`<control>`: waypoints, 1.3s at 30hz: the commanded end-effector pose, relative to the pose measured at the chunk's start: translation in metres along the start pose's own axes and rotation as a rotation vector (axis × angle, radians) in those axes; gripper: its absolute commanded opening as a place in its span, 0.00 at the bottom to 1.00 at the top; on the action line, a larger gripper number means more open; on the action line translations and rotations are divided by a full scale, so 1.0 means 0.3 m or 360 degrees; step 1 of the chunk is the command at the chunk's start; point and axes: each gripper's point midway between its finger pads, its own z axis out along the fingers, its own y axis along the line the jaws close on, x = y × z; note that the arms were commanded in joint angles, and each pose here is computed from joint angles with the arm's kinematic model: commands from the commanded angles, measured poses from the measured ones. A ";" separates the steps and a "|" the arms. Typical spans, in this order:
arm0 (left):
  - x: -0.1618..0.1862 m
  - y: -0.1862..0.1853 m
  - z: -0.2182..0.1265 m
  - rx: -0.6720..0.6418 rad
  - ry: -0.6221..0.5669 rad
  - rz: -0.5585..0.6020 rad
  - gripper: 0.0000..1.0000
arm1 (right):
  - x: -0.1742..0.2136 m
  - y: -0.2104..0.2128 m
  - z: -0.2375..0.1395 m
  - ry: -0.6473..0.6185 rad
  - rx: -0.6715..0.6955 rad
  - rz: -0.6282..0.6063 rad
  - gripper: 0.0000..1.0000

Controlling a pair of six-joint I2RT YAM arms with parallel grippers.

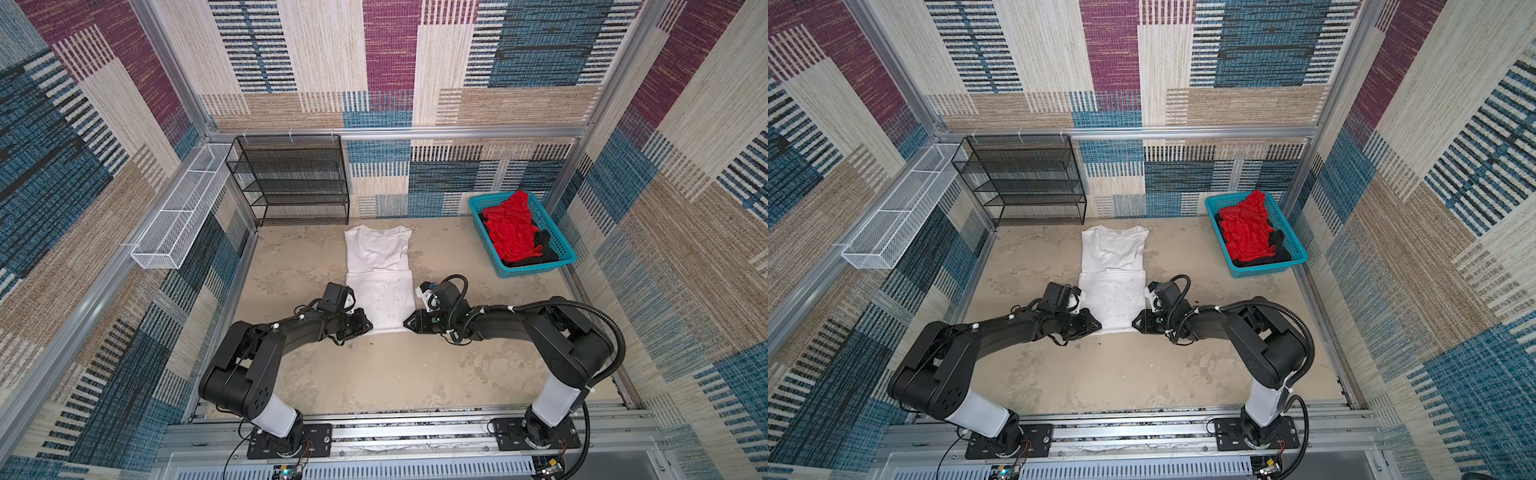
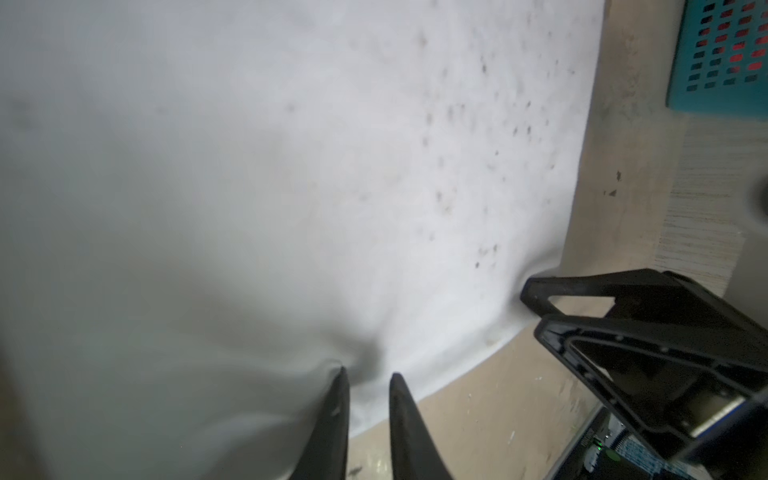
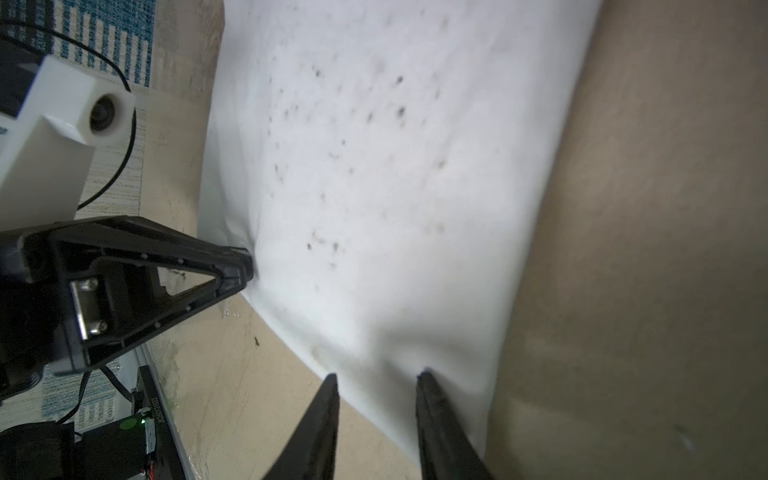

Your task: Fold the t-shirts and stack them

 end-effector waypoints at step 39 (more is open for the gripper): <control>-0.577 -0.045 -0.033 0.0033 -0.0401 0.0078 0.18 | -0.620 0.209 0.125 -0.0212 -0.0055 -0.0401 0.38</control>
